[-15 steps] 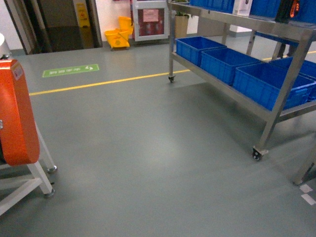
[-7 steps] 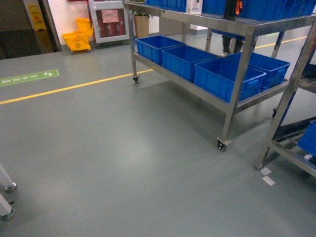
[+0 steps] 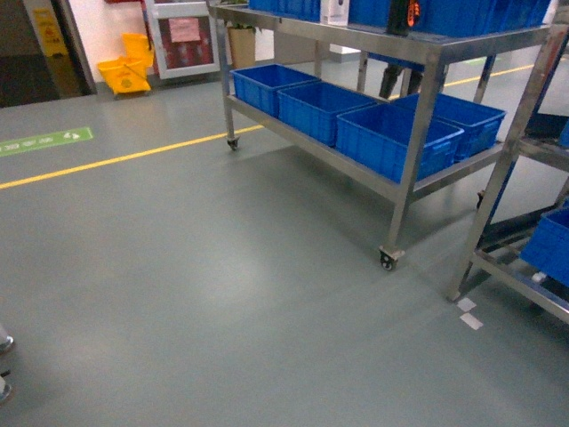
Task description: Pick red block from blue box to shelf
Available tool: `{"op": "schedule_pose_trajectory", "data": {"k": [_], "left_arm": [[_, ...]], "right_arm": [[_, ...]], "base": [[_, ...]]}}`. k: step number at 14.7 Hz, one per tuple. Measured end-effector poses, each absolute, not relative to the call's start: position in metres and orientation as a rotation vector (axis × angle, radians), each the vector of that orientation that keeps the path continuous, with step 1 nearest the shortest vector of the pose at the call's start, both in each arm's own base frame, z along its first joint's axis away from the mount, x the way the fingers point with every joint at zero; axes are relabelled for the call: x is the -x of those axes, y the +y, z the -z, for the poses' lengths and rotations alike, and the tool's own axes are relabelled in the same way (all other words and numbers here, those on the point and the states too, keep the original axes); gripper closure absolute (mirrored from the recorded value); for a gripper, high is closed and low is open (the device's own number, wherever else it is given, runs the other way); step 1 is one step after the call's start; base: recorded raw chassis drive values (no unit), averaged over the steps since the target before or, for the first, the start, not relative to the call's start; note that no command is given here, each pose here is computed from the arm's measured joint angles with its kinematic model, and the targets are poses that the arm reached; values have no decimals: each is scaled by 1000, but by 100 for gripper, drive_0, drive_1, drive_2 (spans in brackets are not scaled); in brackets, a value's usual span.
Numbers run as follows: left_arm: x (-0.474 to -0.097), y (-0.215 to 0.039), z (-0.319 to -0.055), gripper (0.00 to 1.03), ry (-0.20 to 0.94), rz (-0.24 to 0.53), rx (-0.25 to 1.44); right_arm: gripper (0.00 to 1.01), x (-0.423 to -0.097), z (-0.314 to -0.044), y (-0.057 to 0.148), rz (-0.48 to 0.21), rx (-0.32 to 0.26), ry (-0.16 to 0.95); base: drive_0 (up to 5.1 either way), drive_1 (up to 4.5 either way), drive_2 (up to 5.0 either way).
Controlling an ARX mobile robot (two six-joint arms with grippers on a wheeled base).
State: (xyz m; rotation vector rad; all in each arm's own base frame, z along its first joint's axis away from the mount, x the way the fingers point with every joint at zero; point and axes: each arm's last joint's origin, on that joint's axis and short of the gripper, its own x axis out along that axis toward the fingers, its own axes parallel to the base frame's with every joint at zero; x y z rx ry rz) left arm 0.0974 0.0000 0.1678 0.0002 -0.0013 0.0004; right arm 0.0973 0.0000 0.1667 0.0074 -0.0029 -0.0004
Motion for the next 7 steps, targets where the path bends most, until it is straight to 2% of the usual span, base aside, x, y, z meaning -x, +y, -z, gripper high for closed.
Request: {"op": "schedule_pose_trajectory", "data": {"k": [7], "left_arm": [[-97,0,-168,5,-1,-1,0]], "right_arm": [[74,-97,-167,0,0,-7,-3]], "base": [[-159,-159,-159]]}}
